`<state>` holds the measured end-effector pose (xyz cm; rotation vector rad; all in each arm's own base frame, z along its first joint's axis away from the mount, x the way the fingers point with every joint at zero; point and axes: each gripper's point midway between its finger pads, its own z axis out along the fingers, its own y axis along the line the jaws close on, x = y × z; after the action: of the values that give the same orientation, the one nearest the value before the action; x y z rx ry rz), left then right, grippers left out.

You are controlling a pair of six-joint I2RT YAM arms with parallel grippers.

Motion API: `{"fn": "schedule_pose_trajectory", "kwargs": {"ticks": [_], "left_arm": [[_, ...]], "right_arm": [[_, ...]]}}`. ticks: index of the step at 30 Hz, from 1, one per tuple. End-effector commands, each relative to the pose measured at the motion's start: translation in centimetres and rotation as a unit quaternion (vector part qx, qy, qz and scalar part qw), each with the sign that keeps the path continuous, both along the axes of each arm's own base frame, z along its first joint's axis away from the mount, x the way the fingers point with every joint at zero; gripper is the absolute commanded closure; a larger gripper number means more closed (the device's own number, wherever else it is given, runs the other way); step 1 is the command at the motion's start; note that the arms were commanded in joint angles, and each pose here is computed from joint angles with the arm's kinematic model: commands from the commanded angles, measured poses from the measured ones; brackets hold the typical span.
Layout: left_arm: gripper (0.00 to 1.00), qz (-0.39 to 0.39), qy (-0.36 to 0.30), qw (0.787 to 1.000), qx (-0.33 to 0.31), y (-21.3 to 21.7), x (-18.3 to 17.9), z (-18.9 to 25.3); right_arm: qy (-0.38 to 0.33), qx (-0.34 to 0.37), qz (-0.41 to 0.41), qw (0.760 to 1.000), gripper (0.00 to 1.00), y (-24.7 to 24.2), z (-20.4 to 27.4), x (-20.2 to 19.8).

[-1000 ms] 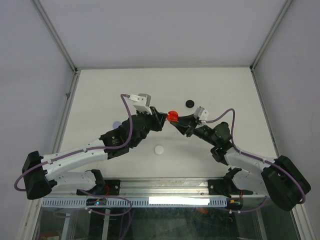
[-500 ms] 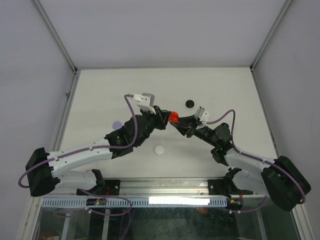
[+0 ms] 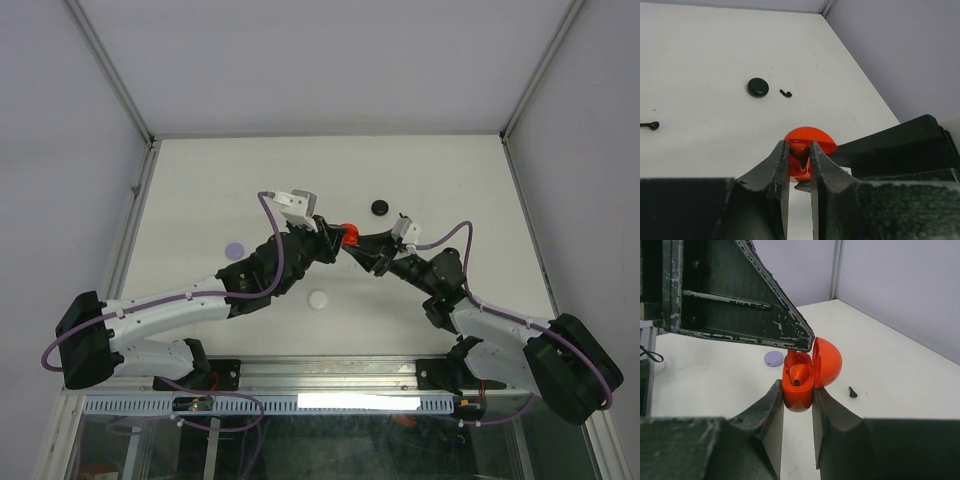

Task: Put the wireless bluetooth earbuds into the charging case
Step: Place the earbud in the charging case, then close the charging case.

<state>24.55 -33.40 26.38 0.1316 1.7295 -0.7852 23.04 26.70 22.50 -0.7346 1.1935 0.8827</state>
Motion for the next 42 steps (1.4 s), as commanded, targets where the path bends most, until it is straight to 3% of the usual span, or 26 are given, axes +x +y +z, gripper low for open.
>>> {"fn": "schedule_pose_trajectory", "kwargs": {"ticks": [1,9,28,30,33,42], "left_arm": [[0.94,-0.012,-0.010,1.000,-0.014,-0.9,-0.6,1.1],[0.86,0.008,0.010,1.000,0.011,-1.0,-0.9,0.0],[0.45,0.005,-0.018,1.000,-0.020,1.7,-1.8,4.5],[0.35,-0.025,-0.024,0.999,-0.034,2.4,-2.1,5.6],[0.29,-0.072,-0.022,0.996,-0.050,2.6,-2.5,6.2],[0.23,-0.219,0.027,0.973,-0.074,1.7,-3.5,5.2]], "right_arm": [[-0.040,0.039,-0.014,0.998,1.00,-0.6,3.0,-0.1],[-0.042,0.041,-0.017,0.998,1.00,-0.7,3.1,-0.1],[-0.028,0.040,-0.011,0.999,1.00,-0.5,2.6,-0.2],[-0.020,0.041,0.002,0.999,1.00,-0.2,2.7,-0.4],[-0.016,0.040,0.018,0.999,1.00,0.2,3.0,-0.8],[-0.013,0.040,0.080,0.996,1.00,1.5,4.4,-2.4]]}}
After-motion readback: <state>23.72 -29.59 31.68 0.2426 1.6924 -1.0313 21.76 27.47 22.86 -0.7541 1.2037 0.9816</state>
